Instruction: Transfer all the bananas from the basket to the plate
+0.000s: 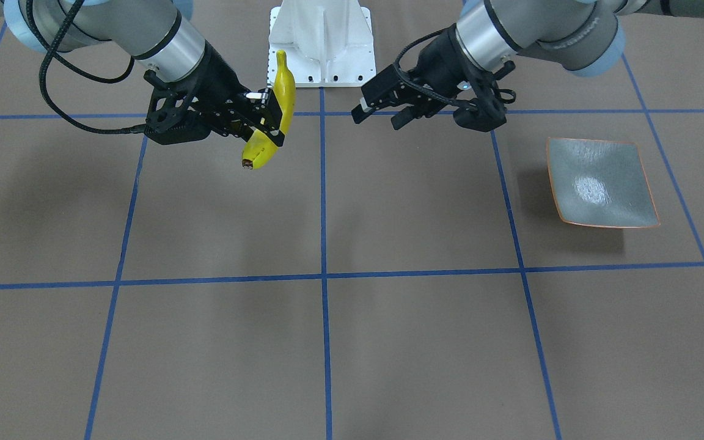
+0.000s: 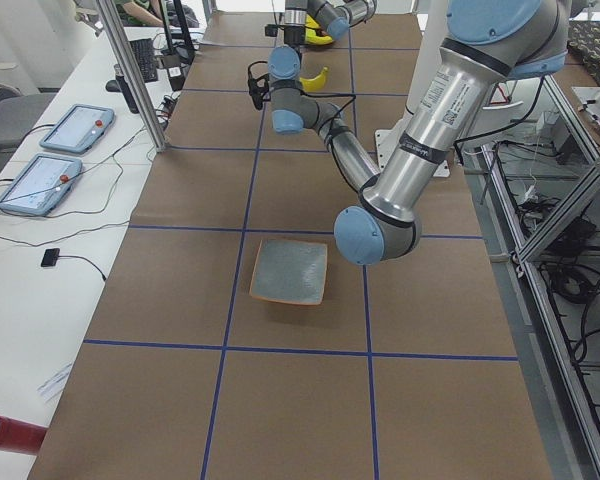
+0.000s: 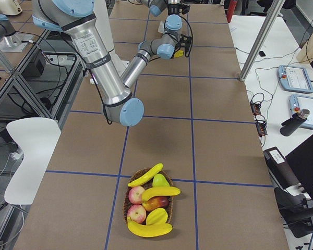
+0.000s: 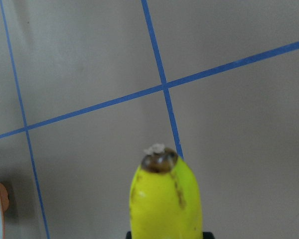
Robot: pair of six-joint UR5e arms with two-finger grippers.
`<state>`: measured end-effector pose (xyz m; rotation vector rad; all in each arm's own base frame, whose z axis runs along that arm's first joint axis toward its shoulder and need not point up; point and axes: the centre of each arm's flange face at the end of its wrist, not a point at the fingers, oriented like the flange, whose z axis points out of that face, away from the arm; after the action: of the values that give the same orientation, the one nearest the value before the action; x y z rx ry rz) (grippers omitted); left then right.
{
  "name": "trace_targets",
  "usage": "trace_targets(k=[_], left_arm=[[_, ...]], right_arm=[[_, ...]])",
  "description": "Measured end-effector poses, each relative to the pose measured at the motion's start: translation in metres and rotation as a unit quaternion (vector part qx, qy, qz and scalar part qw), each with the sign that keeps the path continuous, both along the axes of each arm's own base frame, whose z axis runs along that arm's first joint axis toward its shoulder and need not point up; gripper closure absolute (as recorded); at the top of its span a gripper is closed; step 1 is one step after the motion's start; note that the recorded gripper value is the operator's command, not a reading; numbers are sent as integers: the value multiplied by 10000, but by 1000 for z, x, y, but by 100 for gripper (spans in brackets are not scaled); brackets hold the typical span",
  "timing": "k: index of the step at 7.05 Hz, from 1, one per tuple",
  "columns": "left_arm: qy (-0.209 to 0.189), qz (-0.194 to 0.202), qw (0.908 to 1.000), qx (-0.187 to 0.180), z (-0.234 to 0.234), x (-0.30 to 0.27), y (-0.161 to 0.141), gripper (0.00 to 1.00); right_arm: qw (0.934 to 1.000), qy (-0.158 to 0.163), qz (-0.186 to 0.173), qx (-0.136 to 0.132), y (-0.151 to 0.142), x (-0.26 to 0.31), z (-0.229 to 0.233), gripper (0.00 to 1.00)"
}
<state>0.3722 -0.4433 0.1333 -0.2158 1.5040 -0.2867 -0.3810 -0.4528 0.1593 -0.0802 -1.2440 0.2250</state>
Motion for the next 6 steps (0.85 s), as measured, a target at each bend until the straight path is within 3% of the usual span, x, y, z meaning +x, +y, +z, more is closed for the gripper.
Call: trace_targets(k=[3,6], left_arm=[[180,471,9987,-48,-28,43,41,1],[245,644,9976,5,-39,62,58,1]], right_arm=[[9999,-112,-8,98,1,1,-3,100],[9997,-180,-16,159,2,2,-4,100]])
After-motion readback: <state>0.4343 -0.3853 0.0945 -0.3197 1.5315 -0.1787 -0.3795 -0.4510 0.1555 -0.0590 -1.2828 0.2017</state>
